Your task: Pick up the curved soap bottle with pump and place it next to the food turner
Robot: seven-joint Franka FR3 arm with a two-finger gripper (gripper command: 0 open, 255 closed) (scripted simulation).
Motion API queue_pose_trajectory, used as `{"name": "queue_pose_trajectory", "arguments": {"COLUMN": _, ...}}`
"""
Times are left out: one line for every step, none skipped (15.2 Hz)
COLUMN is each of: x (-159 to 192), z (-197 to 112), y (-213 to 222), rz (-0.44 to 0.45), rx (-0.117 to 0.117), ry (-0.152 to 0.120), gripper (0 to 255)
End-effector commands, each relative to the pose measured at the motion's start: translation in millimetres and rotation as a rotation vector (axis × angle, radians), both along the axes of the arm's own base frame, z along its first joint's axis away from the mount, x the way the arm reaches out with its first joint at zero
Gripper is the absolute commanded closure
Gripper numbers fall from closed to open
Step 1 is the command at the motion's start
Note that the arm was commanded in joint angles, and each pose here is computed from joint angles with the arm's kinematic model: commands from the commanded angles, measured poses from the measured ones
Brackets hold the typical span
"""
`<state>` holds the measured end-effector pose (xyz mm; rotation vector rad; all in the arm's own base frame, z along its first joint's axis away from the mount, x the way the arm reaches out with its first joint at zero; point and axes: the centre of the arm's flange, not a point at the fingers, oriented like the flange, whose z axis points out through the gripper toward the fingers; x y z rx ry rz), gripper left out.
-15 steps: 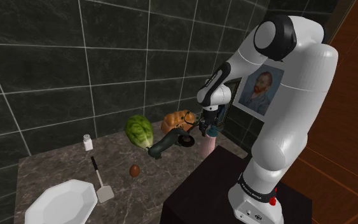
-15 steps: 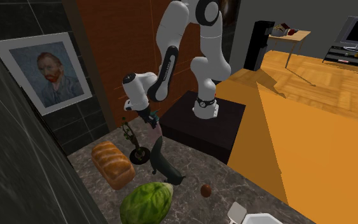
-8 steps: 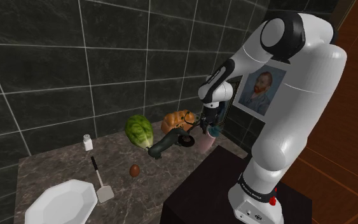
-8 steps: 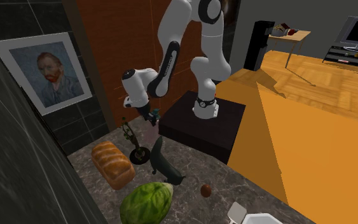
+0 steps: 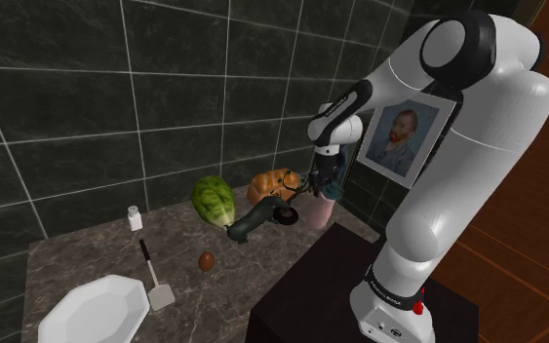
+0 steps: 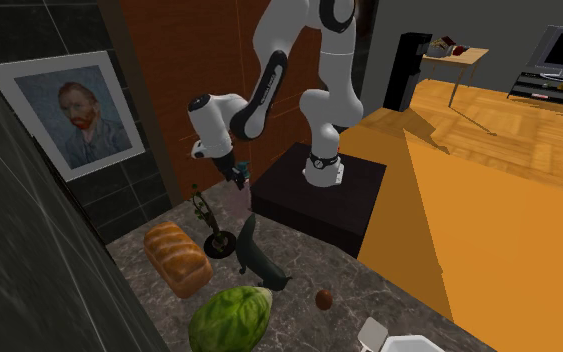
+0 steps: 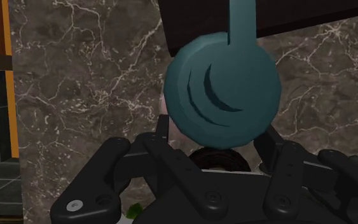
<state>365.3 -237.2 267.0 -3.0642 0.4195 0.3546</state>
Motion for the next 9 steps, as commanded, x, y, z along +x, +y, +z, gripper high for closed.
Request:
{"name": "queue_pose_trajectory", "arguments": {"x": 0.6, "z": 11.2, "y": -0.4, "rz": 0.0, "rx": 0.0, "ry": 0.0, "gripper": 255}}
{"name": "queue_pose_trajectory", "arguments": {"x": 0.6, "z": 16.5, "y": -0.4, "rz": 0.0, "rx": 0.0, "ry": 0.0, "gripper": 255}}
{"name": "queue_pose_trajectory", "arguments": {"x": 0.6, "z": 21.8, "y": -0.4, "rz": 0.0, "rx": 0.0, "ry": 0.0, "gripper": 255}}
{"name": "queue_pose_trajectory", "arguments": {"x": 0.6, "z": 27.1, "y": -0.4, "rz": 0.0, "rx": 0.0, "ry": 0.0, "gripper": 255}}
{"name": "queue_pose_trajectory", "arguments": {"x": 0.6, "z": 32.4, "y": -0.4, "rz": 0.0, "rx": 0.0, "ry": 0.0, "gripper": 255}}
{"name": "queue_pose_trajectory", "arguments": {"x": 0.6, "z": 37.6, "y": -0.4, "rz": 0.0, "rx": 0.0, "ry": 0.0, "gripper": 255}}
{"name": "queue_pose_trajectory", "arguments": {"x": 0.6, "z": 42.9, "y": -0.4, "rz": 0.0, "rx": 0.0, "ry": 0.0, "gripper": 255}}
{"name": "queue_pose_trajectory", "arguments": {"x": 0.6, "z": 48.2, "y": -0.4, "rz": 0.0, "rx": 0.0, "ry": 0.0, "gripper": 255}}
{"name": "queue_pose_trajectory", "arguments": {"x": 0.6, "z": 53.5, "y": -0.4, "rz": 0.0, "rx": 0.0, "ry": 0.0, "gripper": 255}}
